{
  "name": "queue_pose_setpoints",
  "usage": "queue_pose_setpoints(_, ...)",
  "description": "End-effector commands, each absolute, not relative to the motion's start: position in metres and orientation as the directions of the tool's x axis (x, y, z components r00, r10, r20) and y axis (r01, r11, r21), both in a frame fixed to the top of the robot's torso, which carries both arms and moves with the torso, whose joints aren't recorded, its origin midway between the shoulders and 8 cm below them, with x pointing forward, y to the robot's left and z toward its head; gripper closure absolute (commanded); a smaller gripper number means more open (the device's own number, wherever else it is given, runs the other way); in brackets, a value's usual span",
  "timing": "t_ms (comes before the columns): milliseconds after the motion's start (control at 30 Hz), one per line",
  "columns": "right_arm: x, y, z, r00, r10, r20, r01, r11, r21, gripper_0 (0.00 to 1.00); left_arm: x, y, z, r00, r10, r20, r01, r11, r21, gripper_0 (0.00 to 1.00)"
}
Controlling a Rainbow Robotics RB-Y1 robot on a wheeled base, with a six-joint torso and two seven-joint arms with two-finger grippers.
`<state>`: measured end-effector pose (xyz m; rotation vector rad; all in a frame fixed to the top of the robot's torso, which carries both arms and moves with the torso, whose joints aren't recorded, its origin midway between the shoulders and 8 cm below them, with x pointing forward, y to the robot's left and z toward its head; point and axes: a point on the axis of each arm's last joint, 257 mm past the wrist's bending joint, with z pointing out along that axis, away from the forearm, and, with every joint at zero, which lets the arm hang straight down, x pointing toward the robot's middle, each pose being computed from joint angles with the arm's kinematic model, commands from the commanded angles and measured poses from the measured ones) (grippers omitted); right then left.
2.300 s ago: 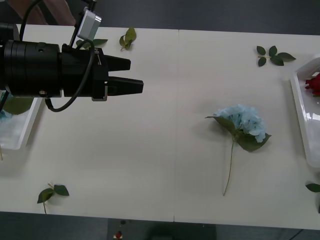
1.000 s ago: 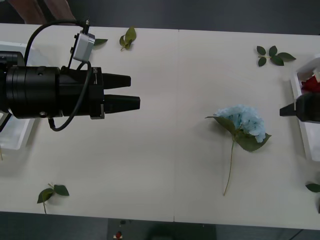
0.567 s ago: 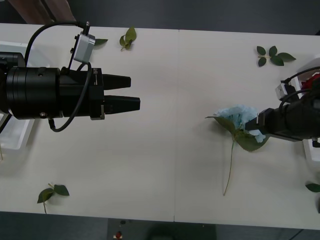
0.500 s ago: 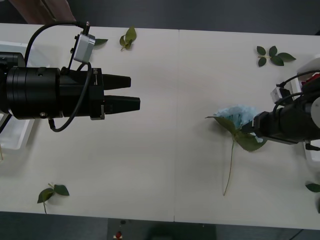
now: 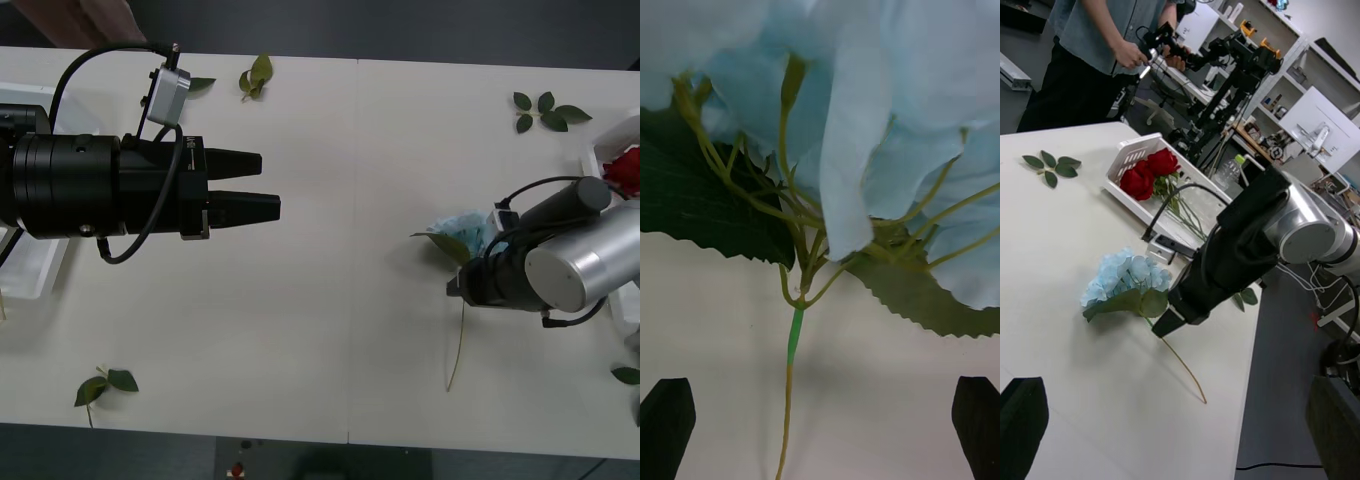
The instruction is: Put the red flowers into the right box and the blue flowers into the left box
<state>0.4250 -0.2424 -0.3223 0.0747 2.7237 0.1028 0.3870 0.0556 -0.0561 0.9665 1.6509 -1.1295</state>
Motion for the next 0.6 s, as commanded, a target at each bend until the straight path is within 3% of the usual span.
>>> queue_pose_setpoints(33,0.442,-0.233,-0.322,-0.896,0.113,-0.43,0.072,0.991,0.11,0.0,0.384,0.059,-0.047,-0.245,0.128,-0.961,0.939,0.279,-0.202,0.0)
queue_pose_setpoints(500,0.442,-0.223,-0.344,-0.907,0.116,-0.406,0.083,0.992,0.098,0.0,0.384,0.059,-0.047,-0.245,0.128,-0.961,0.939,0.279,-0.202,0.0)
queue_pose_setpoints(533,0.441,-0.223,-0.345,-0.906,0.114,-0.407,0.082,0.992,0.094,0.07,0.384,0.059,-0.047,-0.245,0.128,-0.961,0.939,0.279,-0.202,0.0)
queue_pose_setpoints(600,0.442,-0.223,-0.346,-0.906,0.112,-0.409,0.081,0.992,0.092,0.33,0.384,0.059,-0.047,-0.245,0.128,-0.961,0.939,0.279,-0.202,0.0)
